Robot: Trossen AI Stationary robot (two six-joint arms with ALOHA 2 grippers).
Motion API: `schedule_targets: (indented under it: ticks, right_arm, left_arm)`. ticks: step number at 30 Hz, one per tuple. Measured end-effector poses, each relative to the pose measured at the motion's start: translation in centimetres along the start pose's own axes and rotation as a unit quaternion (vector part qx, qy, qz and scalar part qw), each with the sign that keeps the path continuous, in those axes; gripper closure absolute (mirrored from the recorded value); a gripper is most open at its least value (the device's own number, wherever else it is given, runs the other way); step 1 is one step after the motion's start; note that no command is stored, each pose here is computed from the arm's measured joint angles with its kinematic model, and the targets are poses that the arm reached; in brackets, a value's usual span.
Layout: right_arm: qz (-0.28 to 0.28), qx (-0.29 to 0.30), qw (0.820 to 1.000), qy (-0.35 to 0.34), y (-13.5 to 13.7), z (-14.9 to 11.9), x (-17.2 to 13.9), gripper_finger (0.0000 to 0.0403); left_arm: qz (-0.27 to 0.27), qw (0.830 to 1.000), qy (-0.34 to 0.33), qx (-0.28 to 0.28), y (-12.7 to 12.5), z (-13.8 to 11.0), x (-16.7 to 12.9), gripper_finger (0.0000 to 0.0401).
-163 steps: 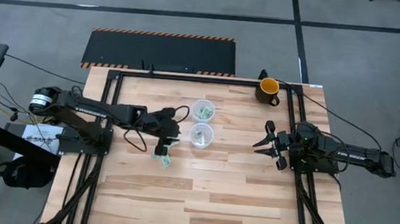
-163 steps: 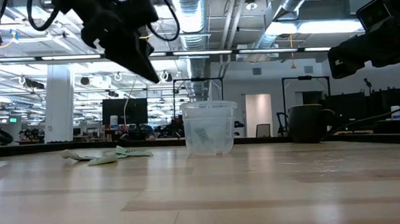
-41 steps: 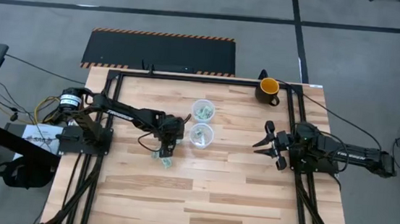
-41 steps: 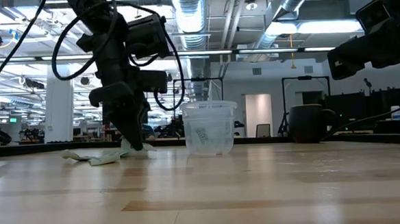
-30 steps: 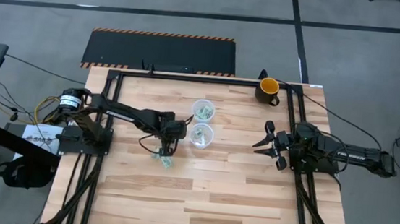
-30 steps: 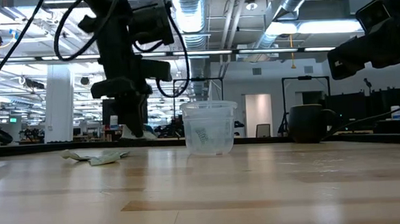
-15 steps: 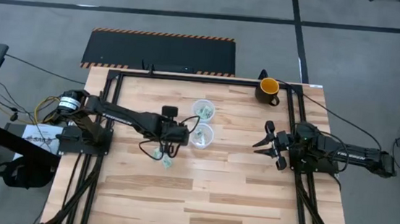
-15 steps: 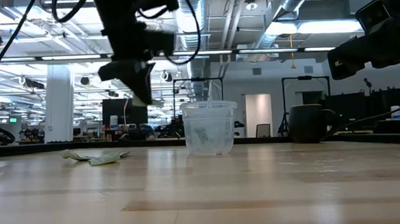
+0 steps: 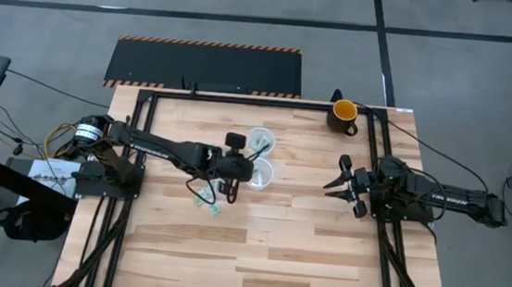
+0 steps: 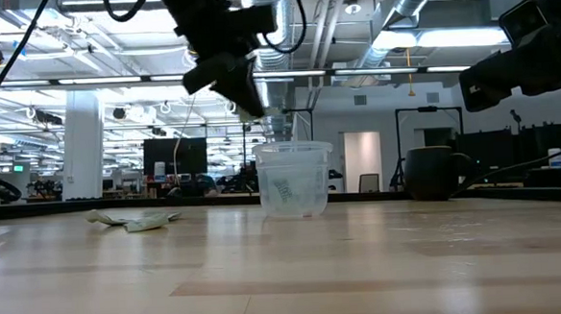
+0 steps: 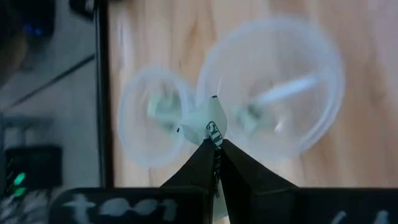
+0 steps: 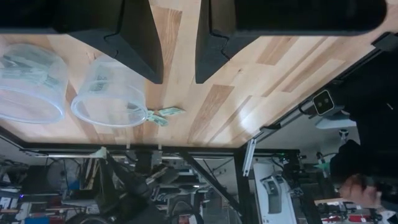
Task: Pick and place items into bin
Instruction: Put the green stevia packet into the bottom transparent bin
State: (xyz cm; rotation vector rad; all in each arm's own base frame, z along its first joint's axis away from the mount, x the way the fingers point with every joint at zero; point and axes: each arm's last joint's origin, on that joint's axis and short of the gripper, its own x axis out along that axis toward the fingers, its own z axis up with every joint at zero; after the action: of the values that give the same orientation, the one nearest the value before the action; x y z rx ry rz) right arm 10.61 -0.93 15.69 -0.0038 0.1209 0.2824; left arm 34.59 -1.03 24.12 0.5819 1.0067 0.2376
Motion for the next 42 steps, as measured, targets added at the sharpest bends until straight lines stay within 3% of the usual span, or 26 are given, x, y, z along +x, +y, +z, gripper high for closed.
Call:
schedule_targets:
  ticks: [7,13,20,29,42]
  right_arm:
    - [0.0,0.0,1.0,0.0,0.0,0.0,0.0,0.0316]
    - [0.0,0.0,1.0,0.0,0.0,0.0,0.0,0.0316]
    - [0.0,0.0,1.0,0.0,0.0,0.0,0.0,0.0316]
    - [0.0,0.0,1.0,0.0,0.0,0.0,0.0,0.0316]
    - [0.0,0.0,1.0,0.0,0.0,0.0,0.0,0.0316]
  left_arm:
    - [-0.106,0.989,-0.098,-0.012,0.7,1.0,0.4,0.0398]
    - [-0.161,0.979,-0.12,-0.034,2.3,0.4,1.3,0.0398]
    - [-0.182,0.975,-0.113,-0.059,3.4,-1.1,2.7,0.0398]
    - [-0.213,0.966,-0.13,-0.065,3.3,-1.1,2.7,0.0394]
    - [-0.194,0.969,-0.134,-0.066,3.4,-0.9,2.7,0.0296]
